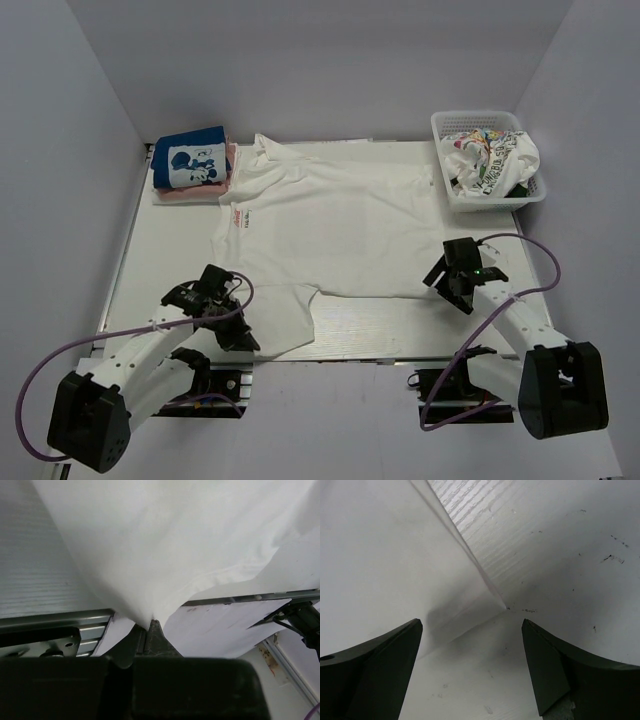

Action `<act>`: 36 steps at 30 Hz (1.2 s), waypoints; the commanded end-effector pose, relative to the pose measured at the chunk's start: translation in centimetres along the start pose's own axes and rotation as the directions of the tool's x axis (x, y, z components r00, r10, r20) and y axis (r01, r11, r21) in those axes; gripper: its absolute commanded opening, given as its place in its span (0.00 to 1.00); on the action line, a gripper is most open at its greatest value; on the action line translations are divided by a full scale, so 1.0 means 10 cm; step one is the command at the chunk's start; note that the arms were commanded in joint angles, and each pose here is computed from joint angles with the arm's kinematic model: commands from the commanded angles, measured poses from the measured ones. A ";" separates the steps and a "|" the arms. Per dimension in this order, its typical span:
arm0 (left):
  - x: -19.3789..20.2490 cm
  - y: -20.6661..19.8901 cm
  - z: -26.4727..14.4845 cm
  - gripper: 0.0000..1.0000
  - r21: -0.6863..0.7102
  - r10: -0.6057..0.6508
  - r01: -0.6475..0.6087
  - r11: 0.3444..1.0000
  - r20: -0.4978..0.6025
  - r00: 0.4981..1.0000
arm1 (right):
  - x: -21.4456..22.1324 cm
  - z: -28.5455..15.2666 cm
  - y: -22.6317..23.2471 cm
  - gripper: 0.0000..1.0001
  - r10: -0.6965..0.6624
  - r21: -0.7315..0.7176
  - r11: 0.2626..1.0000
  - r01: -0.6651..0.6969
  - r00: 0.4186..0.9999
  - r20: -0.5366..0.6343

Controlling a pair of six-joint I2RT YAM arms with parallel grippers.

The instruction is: Fold and stack the t-shirts

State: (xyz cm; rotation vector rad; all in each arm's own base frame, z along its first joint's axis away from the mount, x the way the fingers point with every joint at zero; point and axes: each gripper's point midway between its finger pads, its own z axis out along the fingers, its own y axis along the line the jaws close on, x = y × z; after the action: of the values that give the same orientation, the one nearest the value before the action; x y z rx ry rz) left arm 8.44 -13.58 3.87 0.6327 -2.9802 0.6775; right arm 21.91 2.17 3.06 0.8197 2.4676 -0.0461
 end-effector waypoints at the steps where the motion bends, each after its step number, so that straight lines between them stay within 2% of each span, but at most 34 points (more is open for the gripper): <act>1: 0.10 -0.03 -0.09 0.00 0.012 0.004 -0.003 1.000 -0.038 0.999 | -0.06 0.08 0.05 0.84 0.063 -0.012 0.998 -0.063 0.998 0.010; 4: 0.15 -0.05 -0.16 0.00 0.011 -0.001 0.001 1.000 -0.053 0.999 | 0.01 0.12 0.05 0.72 0.051 -0.017 0.999 -0.051 0.998 -0.023; 5: 0.16 -0.04 -0.18 0.00 0.007 0.006 -0.006 1.000 -0.057 0.998 | 0.05 0.13 0.00 0.62 0.061 0.009 0.998 -0.060 0.998 -0.035; 6: 0.17 -0.04 -0.20 0.00 0.003 0.017 -0.017 1.000 -0.061 0.998 | 0.04 0.14 -0.03 0.43 0.069 0.019 0.997 -0.068 0.997 -0.029; 8: 0.23 0.01 -0.25 0.00 -0.021 0.003 -0.005 1.000 -0.082 0.997 | 0.11 0.17 -0.08 0.22 0.072 0.024 0.997 -0.070 0.996 -0.049; 10: 0.29 0.02 -0.29 0.00 -0.013 0.002 -0.003 1.000 -0.095 0.995 | 0.15 0.18 -0.10 0.18 0.085 0.027 0.996 -0.083 0.994 -0.065; 12: 0.41 0.00 -0.31 0.00 0.033 0.004 0.001 0.999 -0.140 0.990 | 0.16 0.19 -0.10 0.00 0.103 0.030 0.994 -0.101 0.992 -0.071; 14: 0.58 0.00 -0.34 0.00 0.061 -0.008 0.021 0.998 -0.212 0.977 | 0.16 0.16 -0.14 0.00 0.116 0.041 0.993 -0.113 0.990 -0.077; 17: 0.72 0.07 -0.45 0.00 0.061 0.008 0.007 0.998 -0.245 0.969 | 0.19 0.07 -0.20 0.00 0.112 0.041 0.993 -0.109 0.990 -0.086; 18: 0.79 0.10 -0.53 0.00 0.040 -0.007 0.018 0.999 -0.262 0.965 | 0.27 0.01 -0.29 0.00 0.099 0.072 0.993 -0.091 0.988 -0.122; 21: 0.89 0.03 -0.68 0.00 0.090 0.003 0.023 0.996 -0.275 0.961 | 0.31 -0.11 -0.28 0.00 0.088 0.043 0.996 -0.082 0.986 -0.140; 23: 0.90 -0.08 -0.73 0.00 0.153 0.020 0.025 0.988 -0.287 0.958 | 0.31 -0.17 -0.17 0.00 0.074 -0.029 0.996 -0.079 0.986 -0.153; 30: 0.39 -0.71 -0.77 0.00 0.352 0.167 -0.126 0.927 -0.087 0.982 | 0.13 -0.21 0.02 0.00 0.037 -0.107 0.993 -0.049 0.993 -0.111; 31: 0.26 -0.88 -0.78 0.00 0.411 0.216 -0.188 0.892 -0.022 0.976 | 0.02 -0.23 0.10 0.00 0.023 -0.135 0.990 -0.035 0.996 -0.087; 32: 0.19 -0.99 -0.76 0.00 0.428 0.226 -0.196 0.882 -0.020 0.974 | -0.01 -0.22 0.14 0.00 0.019 -0.140 0.990 -0.030 0.997 -0.080; 34: -0.02 -1.26 -0.79 0.00 0.486 0.275 -0.278 0.828 0.079 0.958 | -0.14 -0.23 0.25 0.00 -0.011 -0.178 0.984 0.003 0.999 -0.045; 36: -0.21 -1.41 -0.78 0.00 0.495 0.296 -0.316 0.809 0.121 0.948 | -0.26 -0.24 0.34 0.00 -0.014 -0.201 0.979 0.011 1.000 -0.013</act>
State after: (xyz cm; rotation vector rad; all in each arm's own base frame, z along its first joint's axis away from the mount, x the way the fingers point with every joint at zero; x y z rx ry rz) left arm 10.22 -18.80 13.20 0.3600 -2.8580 1.2220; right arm 20.78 3.32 4.02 0.8183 2.5463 0.1302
